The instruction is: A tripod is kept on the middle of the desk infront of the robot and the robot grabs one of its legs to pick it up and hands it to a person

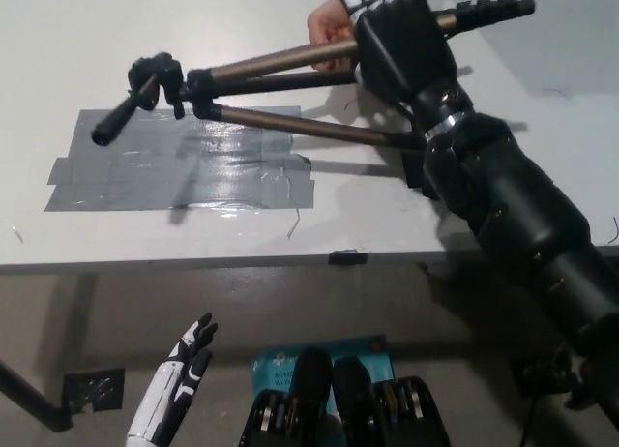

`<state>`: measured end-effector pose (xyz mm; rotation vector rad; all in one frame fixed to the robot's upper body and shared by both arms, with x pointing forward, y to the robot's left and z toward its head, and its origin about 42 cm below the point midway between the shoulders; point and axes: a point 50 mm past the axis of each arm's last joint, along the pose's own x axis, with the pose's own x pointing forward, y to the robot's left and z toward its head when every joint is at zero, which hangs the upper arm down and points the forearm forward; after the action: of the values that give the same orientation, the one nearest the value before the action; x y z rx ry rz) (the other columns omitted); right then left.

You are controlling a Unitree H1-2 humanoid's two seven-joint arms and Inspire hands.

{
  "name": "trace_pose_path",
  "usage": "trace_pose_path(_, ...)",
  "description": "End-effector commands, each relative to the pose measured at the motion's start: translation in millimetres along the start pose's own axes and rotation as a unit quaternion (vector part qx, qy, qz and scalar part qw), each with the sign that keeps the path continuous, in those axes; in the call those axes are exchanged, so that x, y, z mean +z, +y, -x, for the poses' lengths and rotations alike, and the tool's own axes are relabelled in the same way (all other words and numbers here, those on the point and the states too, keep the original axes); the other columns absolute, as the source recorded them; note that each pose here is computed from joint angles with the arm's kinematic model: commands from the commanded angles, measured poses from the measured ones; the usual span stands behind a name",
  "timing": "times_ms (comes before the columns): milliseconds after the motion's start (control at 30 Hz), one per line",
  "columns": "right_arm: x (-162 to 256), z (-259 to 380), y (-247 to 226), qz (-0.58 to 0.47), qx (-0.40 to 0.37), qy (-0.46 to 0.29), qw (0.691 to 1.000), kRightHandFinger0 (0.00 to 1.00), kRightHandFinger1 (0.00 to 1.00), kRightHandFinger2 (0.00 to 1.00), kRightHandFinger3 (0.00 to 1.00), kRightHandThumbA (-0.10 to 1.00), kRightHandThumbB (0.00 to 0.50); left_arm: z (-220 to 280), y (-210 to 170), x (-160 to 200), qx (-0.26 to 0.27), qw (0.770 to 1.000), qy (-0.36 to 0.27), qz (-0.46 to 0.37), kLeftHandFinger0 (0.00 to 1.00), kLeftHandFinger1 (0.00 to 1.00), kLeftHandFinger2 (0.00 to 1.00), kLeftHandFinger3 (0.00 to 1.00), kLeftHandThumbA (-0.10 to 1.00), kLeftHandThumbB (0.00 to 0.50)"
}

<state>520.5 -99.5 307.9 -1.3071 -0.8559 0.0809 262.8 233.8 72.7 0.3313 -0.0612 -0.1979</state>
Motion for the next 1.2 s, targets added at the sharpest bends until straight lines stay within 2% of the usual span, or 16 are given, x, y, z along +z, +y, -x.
trace_pose_path(0, 18.1, -22.8, -109.3, -0.205, 0.268, -0.009, 0.941, 1.00, 1.00, 1.00, 1.00, 0.68, 0.500, 0.3, 12.2, 9.4, -0.006, 1.000, -0.015, -0.005, 0.94, 1.00, 1.00, 1.00, 1.00, 0.123)
trace_pose_path(133, 17.0, -19.5, -140.8, -0.269, 0.315, -0.030, 0.910, 1.00, 1.00, 1.00, 1.00, 0.76, 0.500, -2.0, 13.6, 10.4, -0.008, 1.000, -0.019, -0.009, 0.98, 1.00, 1.00, 1.00, 1.00, 0.120)
trace_pose_path(200, 16.0, -16.5, -161.1, -0.281, 0.332, -0.064, 0.898, 1.00, 1.00, 1.00, 1.00, 0.84, 0.500, -3.4, 14.5, 10.4, -0.006, 1.000, -0.020, -0.009, 1.00, 1.00, 1.00, 1.00, 1.00, 0.134)
trace_pose_path(300, 18.3, -5.9, -188.9, -0.296, 0.340, -0.089, 0.888, 1.00, 1.00, 1.00, 1.00, 0.80, 0.500, -3.9, 15.2, 10.6, -0.004, 1.000, -0.025, -0.010, 0.97, 1.00, 1.00, 1.00, 1.00, 0.111)
trace_pose_path(333, 19.3, -0.8, -196.2, -0.297, 0.336, -0.095, 0.889, 1.00, 1.00, 1.00, 1.00, 0.78, 0.500, -3.7, 14.8, 10.9, -0.004, 1.000, -0.023, -0.012, 0.94, 1.00, 1.00, 1.00, 1.00, 0.119)
trace_pose_path(367, 20.1, 2.7, -201.4, -0.298, 0.331, -0.101, 0.890, 1.00, 1.00, 1.00, 1.00, 0.77, 0.500, -3.8, 14.6, 10.8, -0.003, 1.000, -0.024, -0.011, 0.95, 1.00, 1.00, 1.00, 1.00, 0.123)
trace_pose_path(433, 22.5, 14.1, -215.3, -0.307, 0.311, -0.118, 0.892, 1.00, 1.00, 1.00, 1.00, 0.73, 0.500, -3.6, 12.8, 9.7, -0.003, 1.000, -0.027, -0.014, 0.99, 1.00, 1.00, 1.00, 1.00, 0.127)
trace_pose_path(567, 29.8, 37.5, -247.9, -0.337, 0.238, -0.162, 0.896, 1.00, 1.00, 1.00, 1.00, 0.72, 0.500, -5.8, 12.1, 11.7, 0.001, 1.000, -0.025, -0.015, 1.00, 1.00, 0.99, 1.00, 1.00, 0.115)
trace_pose_path(667, 30.7, 61.9, -270.6, -0.356, 0.180, -0.185, 0.898, 1.00, 1.00, 1.00, 1.00, 0.77, 0.500, -13.1, 14.2, 16.0, 0.003, 0.999, -0.036, -0.019, 1.00, 1.00, 0.99, 1.00, 1.00, 0.110)
trace_pose_path(733, 31.8, 87.1, -282.0, -0.361, 0.132, -0.200, 0.901, 1.00, 1.00, 1.00, 1.00, 0.87, 0.500, -16.5, 15.0, 17.1, 0.003, 0.999, -0.038, -0.016, 1.00, 1.00, 1.00, 1.00, 1.00, 0.112)
trace_pose_path(767, 33.3, 100.1, -285.1, -0.358, 0.110, -0.201, 0.905, 1.00, 1.00, 1.00, 1.00, 0.94, 0.500, -18.3, 15.6, 18.0, 0.003, 0.999, -0.039, -0.016, 1.00, 1.00, 1.00, 1.00, 1.00, 0.122)
trace_pose_path(833, 38.3, 132.6, -282.5, -0.370, 0.076, -0.199, 0.904, 1.00, 1.00, 1.00, 1.00, 1.00, 0.500, -18.6, 16.4, 18.1, 0.006, 0.999, -0.041, -0.019, 0.99, 1.00, 1.00, 1.00, 1.00, 0.110)
trace_pose_path(967, 44.8, 178.4, -273.2, -0.378, 0.045, -0.180, 0.907, 1.00, 1.00, 1.00, 1.00, 1.00, 0.500, -23.4, 18.9, 21.0, 0.010, 0.999, -0.046, -0.020, 0.99, 1.00, 1.00, 1.00, 1.00, 0.105)
trace_pose_path(1033, 52.5, 210.2, -262.6, -0.404, 0.047, -0.163, 0.899, 1.00, 1.00, 1.00, 1.00, 0.90, 0.500, -24.8, 20.0, 22.0, 0.011, 0.999, -0.046, -0.016, 1.00, 1.00, 1.00, 1.00, 1.00, 0.101)
trace_pose_path(1133, 61.2, 244.2, -236.2, -0.428, 0.042, -0.119, 0.895, 1.00, 1.00, 1.00, 1.00, 0.93, 0.500, -25.3, 19.5, 20.9, 0.011, 0.999, -0.048, -0.015, 1.00, 1.00, 1.00, 1.00, 1.00, 0.126)
trace_pose_path(1167, 62.5, 249.0, -228.7, -0.438, 0.043, -0.109, 0.891, 1.00, 1.00, 1.00, 1.00, 0.94, 0.500, -25.8, 19.3, 20.8, 0.012, 0.999, -0.049, -0.014, 1.00, 1.00, 1.00, 1.00, 1.00, 0.119)
